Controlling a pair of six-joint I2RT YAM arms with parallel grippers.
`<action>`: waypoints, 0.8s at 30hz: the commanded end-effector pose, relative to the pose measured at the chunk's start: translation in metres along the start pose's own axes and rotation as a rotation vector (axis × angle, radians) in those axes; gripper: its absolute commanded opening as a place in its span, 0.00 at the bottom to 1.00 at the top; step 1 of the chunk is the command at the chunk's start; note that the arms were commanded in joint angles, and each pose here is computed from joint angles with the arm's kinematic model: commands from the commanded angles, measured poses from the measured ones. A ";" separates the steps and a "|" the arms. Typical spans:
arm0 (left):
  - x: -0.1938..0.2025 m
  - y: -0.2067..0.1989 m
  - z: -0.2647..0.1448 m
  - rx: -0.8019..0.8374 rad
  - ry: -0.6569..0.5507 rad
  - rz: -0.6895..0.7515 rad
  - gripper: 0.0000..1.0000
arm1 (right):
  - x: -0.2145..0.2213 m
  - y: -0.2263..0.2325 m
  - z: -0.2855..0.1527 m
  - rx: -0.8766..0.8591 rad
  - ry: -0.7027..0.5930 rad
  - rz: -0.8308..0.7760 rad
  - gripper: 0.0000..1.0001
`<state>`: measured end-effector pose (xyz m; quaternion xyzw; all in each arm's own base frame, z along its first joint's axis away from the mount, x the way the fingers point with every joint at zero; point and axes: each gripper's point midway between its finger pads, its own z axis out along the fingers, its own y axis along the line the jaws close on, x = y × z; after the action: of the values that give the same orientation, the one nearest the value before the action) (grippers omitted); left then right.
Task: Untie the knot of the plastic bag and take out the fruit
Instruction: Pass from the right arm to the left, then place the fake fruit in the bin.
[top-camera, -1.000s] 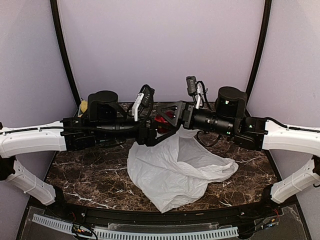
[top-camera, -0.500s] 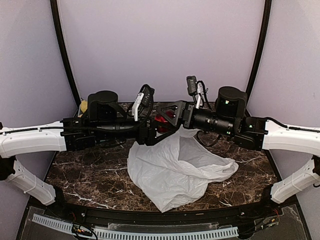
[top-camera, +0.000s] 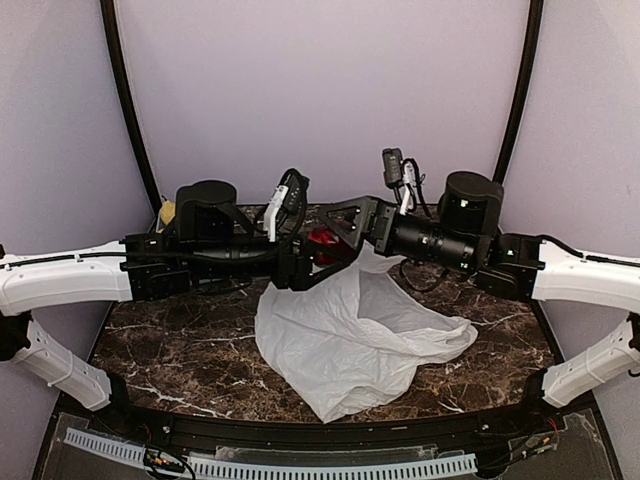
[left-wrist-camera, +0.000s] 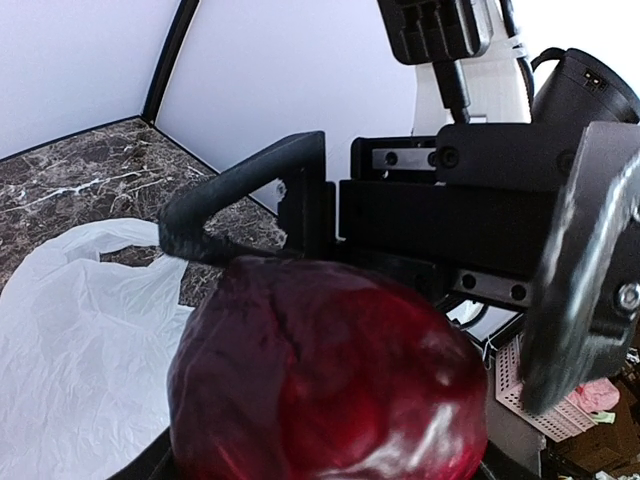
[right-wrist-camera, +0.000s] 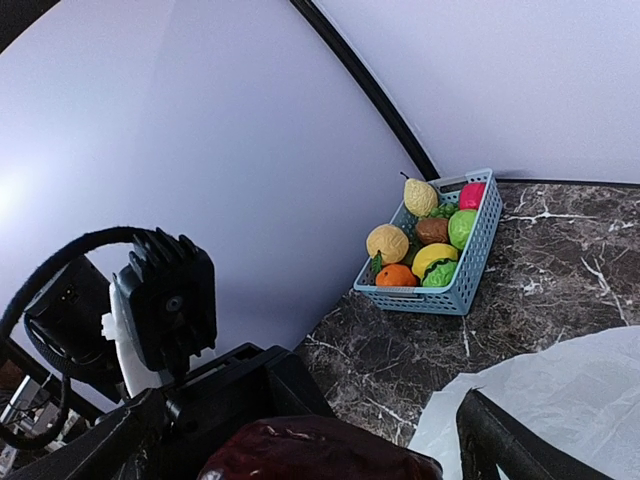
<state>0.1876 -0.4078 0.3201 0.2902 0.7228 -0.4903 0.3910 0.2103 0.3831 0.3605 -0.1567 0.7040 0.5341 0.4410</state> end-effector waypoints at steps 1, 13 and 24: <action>-0.003 -0.005 -0.011 -0.003 0.010 -0.007 0.35 | -0.013 -0.005 -0.015 0.055 -0.056 -0.022 0.99; -0.003 0.094 -0.083 -0.279 0.121 -0.075 0.35 | -0.021 -0.049 -0.050 0.300 -0.084 -0.063 0.99; -0.004 0.259 -0.181 -0.625 0.152 -0.251 0.34 | -0.019 -0.070 -0.064 0.376 -0.091 -0.046 0.99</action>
<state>0.3369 -0.1714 0.2661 0.1019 0.8715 -0.2841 0.3865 0.2351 0.3024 0.3426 -0.0754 0.7589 0.4059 0.5036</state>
